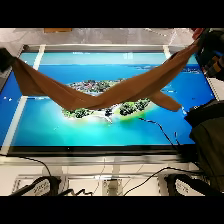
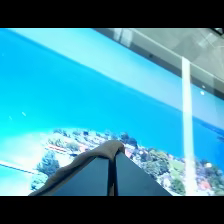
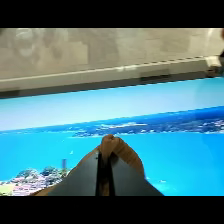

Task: Fold the clothes and pants, and hang the long-sleeved shirts on hangers.

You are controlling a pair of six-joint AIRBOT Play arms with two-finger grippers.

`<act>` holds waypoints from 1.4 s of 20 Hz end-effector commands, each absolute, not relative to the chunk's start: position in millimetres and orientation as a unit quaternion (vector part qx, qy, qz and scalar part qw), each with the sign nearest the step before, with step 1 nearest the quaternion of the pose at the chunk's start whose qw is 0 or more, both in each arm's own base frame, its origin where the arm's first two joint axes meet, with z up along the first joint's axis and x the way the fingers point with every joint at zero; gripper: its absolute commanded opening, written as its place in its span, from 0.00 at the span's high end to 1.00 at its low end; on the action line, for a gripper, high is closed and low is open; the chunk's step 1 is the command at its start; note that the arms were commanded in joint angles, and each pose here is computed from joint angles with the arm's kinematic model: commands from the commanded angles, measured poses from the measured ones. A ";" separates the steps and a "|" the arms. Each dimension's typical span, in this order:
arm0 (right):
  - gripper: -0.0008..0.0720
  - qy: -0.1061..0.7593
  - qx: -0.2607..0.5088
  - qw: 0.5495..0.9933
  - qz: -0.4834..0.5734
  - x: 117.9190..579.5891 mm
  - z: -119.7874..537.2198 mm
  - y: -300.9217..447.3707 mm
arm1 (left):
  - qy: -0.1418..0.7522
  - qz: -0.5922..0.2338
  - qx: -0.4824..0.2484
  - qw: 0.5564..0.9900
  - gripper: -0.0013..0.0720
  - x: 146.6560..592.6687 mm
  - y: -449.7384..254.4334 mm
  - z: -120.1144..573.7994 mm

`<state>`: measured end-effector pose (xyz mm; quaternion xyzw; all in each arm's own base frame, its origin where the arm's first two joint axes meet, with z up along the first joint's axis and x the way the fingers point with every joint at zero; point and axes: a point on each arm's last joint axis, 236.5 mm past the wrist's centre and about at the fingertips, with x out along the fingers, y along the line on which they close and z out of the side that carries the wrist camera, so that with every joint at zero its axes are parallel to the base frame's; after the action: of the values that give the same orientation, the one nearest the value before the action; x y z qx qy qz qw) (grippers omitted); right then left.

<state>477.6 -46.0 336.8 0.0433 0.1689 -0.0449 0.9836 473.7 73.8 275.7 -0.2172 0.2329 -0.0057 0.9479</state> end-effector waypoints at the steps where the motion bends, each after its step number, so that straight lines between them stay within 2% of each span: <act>1: 0.96 0.231 0.047 0.969 -0.077 456.9 322.8 -72.0 | 0.274 0.040 -0.145 0.950 0.97 466.2 103.9 279.7; 5: 0.96 0.328 0.027 0.941 -0.076 433.4 280.4 -77.3 | 0.435 0.170 -0.010 0.884 0.97 404.5 179.7 215.9; 7: 0.96 0.365 -0.016 0.929 -0.057 422.3 267.5 -75.4 | 0.497 0.169 -0.009 0.851 0.97 379.8 191.2 181.3; 9: 0.96 0.396 -0.017 0.916 -0.052 412.0 253.2 -73.5 | 0.554 0.144 -0.005 0.820 0.97 356.8 193.7 141.8; 15: 0.96 0.572 -0.009 0.820 -0.026 350.5 140.2 -63.4 | 0.620 0.102 0.002 0.778 0.97 311.4 185.5 57.3; 18: 0.96 0.656 -0.016 0.754 -0.003 295.0 81.3 -55.7 | 0.654 0.077 0.015 0.753 0.97 291.8 182.4 29.4; 21: 0.96 0.728 -0.024 0.684 0.030 237.4 49.9 -46.2 | 0.672 0.064 0.039 0.737 0.97 280.6 184.9 18.4; 28: 0.96 0.776 -0.013 0.630 0.041 199.5 17.9 -39.8 | 0.721 0.074 0.085 0.684 0.97 249.0 205.1 -6.0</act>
<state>221.0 -43.4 28.6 -0.0169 0.7494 0.0318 0.6611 263.6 196.3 5.8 0.0586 0.6975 0.0772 0.7100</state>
